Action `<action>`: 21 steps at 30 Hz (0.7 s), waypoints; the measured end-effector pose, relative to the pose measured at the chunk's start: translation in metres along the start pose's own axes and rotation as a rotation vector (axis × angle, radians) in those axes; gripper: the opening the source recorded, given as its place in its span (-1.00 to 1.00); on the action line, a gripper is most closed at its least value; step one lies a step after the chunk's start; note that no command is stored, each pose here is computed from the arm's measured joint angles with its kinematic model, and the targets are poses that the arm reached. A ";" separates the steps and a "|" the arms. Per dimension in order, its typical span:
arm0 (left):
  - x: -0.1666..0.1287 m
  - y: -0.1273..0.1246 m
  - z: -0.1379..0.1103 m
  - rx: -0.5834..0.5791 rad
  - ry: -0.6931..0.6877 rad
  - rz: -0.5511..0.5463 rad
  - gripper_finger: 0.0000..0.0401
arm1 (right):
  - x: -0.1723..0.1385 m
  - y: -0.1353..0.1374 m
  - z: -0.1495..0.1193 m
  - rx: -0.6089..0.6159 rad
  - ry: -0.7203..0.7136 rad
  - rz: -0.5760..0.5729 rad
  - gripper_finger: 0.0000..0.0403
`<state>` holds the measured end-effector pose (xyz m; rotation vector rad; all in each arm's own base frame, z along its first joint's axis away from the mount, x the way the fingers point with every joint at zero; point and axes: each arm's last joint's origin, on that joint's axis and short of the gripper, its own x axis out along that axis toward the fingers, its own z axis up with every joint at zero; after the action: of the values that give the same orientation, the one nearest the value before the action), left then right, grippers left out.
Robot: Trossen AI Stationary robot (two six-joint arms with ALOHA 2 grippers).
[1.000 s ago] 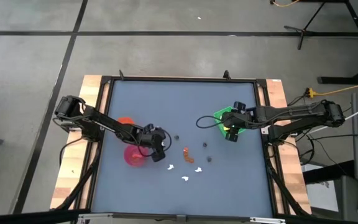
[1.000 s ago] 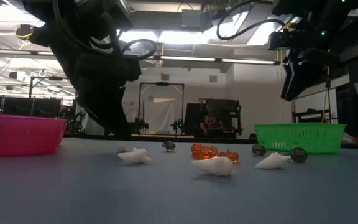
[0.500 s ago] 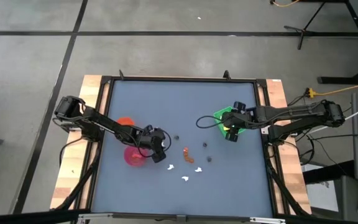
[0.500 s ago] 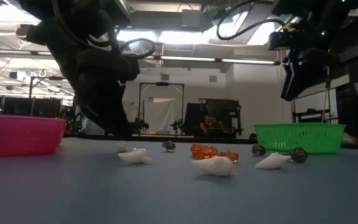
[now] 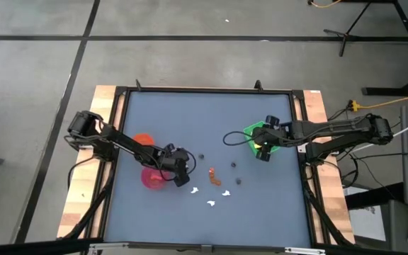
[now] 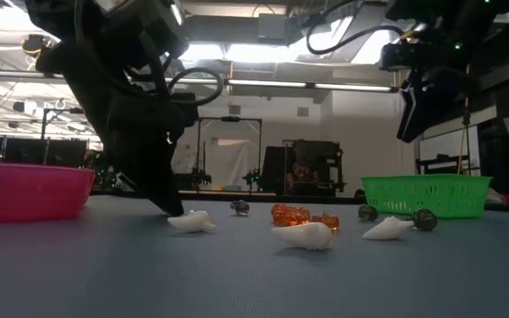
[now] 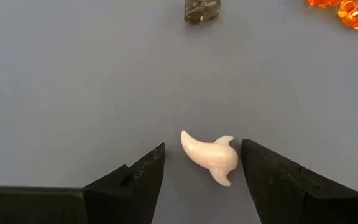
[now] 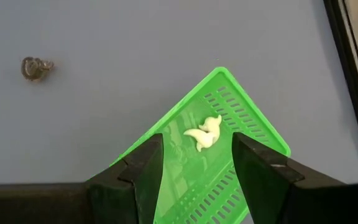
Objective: Sort Halloween decoration
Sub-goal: Put the white ghost toy into the green bin
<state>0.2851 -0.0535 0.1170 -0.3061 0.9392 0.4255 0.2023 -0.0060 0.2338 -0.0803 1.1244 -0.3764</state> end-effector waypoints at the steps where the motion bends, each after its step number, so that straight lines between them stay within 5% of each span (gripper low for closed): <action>1: 0.001 0.000 0.000 0.001 0.000 0.003 -0.01 | 0.000 0.000 0.000 0.001 -0.003 0.001 -0.05; 21: 0.003 0.000 -0.002 0.005 0.008 0.005 -0.34 | 0.000 0.000 0.001 0.003 -0.008 0.001 -0.05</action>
<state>0.2853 -0.0539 0.1141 -0.3008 0.9490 0.4271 0.2030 -0.0059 0.2341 -0.0786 1.1161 -0.3762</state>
